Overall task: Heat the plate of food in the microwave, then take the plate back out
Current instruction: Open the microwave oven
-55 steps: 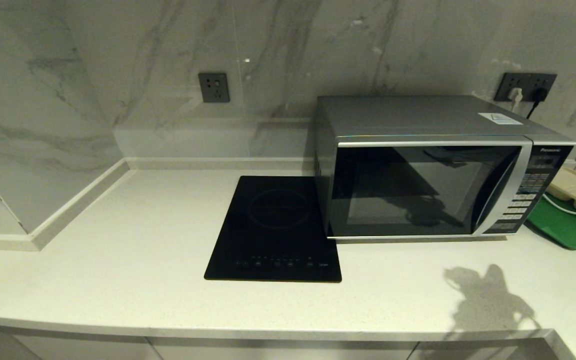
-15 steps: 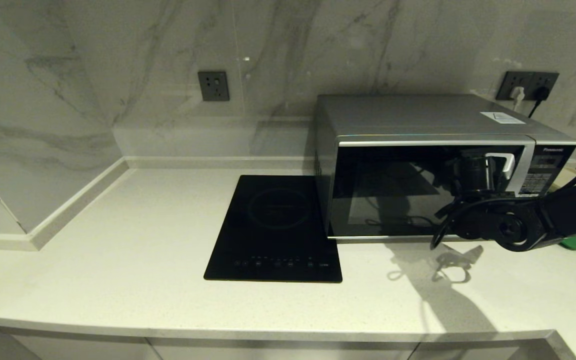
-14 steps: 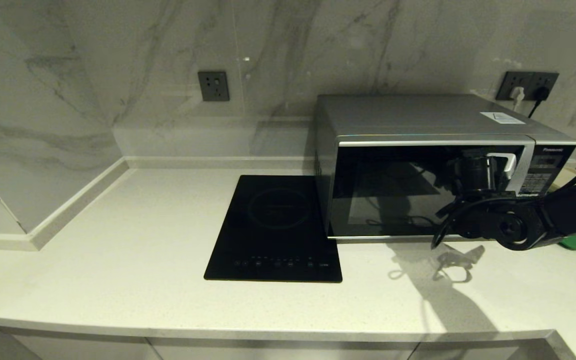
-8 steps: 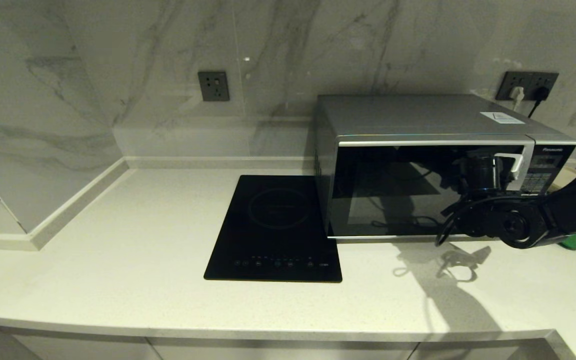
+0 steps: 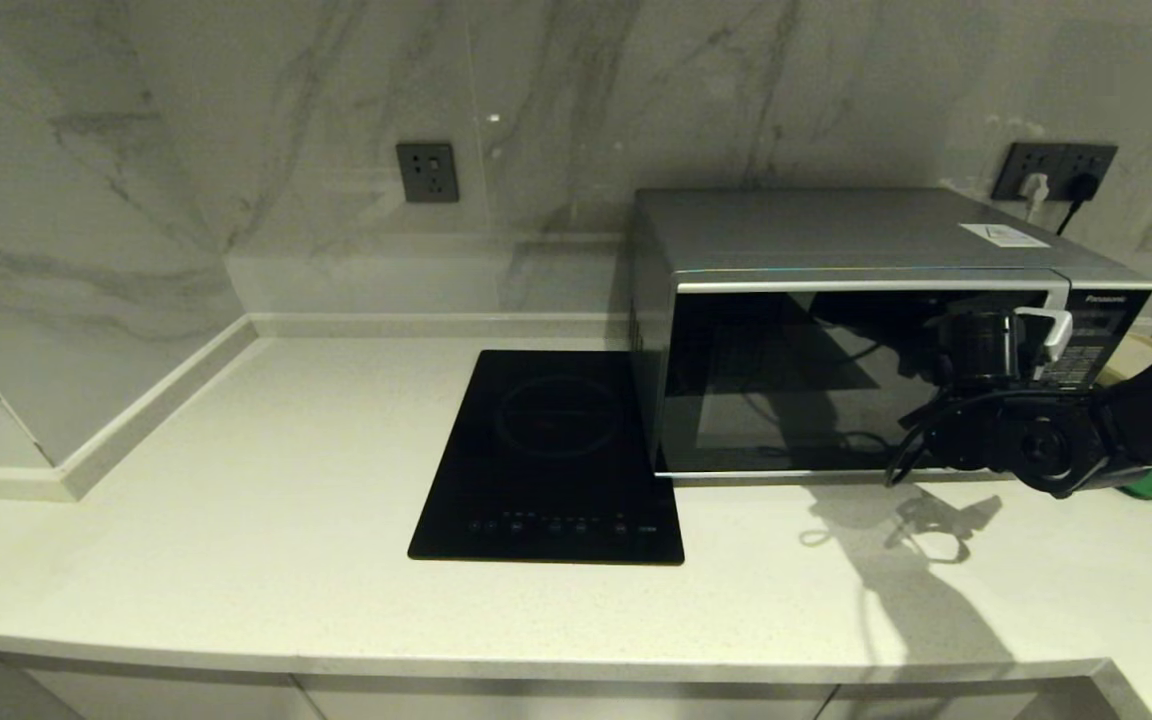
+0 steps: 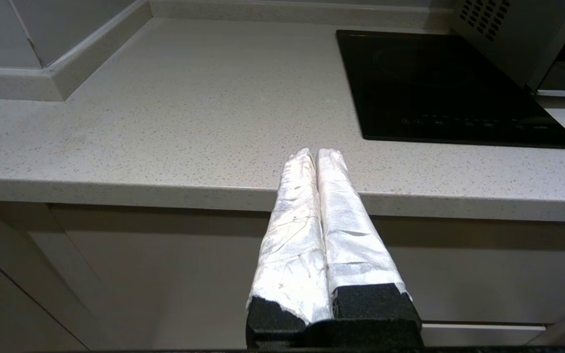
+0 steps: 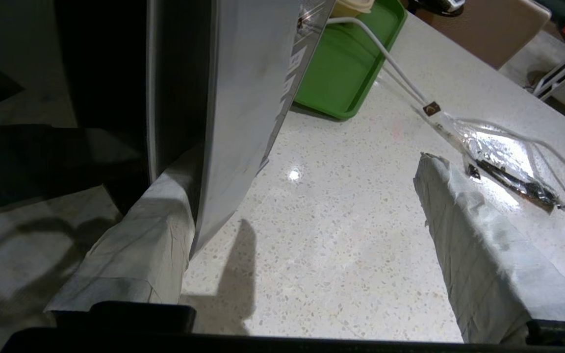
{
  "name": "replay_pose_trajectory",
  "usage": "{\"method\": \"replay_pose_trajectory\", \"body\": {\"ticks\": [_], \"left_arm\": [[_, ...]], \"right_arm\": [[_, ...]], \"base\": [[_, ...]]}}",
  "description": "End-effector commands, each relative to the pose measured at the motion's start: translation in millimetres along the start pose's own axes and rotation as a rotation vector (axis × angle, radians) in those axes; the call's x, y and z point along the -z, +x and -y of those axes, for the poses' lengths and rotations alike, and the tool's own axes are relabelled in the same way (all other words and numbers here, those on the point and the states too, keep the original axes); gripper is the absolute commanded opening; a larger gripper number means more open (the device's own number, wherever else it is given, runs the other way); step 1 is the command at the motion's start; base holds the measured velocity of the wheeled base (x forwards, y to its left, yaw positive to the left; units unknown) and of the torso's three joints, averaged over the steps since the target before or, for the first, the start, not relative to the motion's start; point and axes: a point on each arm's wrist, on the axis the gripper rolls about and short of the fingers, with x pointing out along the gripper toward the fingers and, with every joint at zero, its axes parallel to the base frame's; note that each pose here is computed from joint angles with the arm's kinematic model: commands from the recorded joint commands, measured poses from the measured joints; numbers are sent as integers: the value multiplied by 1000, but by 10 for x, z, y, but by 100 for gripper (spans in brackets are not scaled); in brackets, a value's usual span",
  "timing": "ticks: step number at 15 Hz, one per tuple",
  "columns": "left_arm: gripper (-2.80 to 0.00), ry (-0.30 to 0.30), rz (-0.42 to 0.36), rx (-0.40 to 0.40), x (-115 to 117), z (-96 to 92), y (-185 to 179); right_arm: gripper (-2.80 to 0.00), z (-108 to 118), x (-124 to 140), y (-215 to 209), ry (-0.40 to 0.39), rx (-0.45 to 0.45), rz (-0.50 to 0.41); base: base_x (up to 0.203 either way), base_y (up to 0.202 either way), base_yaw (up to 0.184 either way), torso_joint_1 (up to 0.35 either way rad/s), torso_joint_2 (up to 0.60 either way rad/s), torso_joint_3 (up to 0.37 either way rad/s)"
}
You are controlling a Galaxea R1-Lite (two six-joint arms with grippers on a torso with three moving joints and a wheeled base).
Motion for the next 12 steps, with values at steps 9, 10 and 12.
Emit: {"method": "replay_pose_trajectory", "body": {"ticks": [9,10,12], "left_arm": [[-280,-1,-1,0,1,0,0],[-280,-1,0,0,0,0,0],[-280,-1,0,0,0,0,0]], "right_arm": [[0,93,0,91,33,39,-7],[0,118,3,79,36,39,-8],[0,182,2,47,35,40,-10]], "base": [[0,0,0,0,0,0],[0,0,0,0,0,0],[0,0,0,0,0,0]]}}
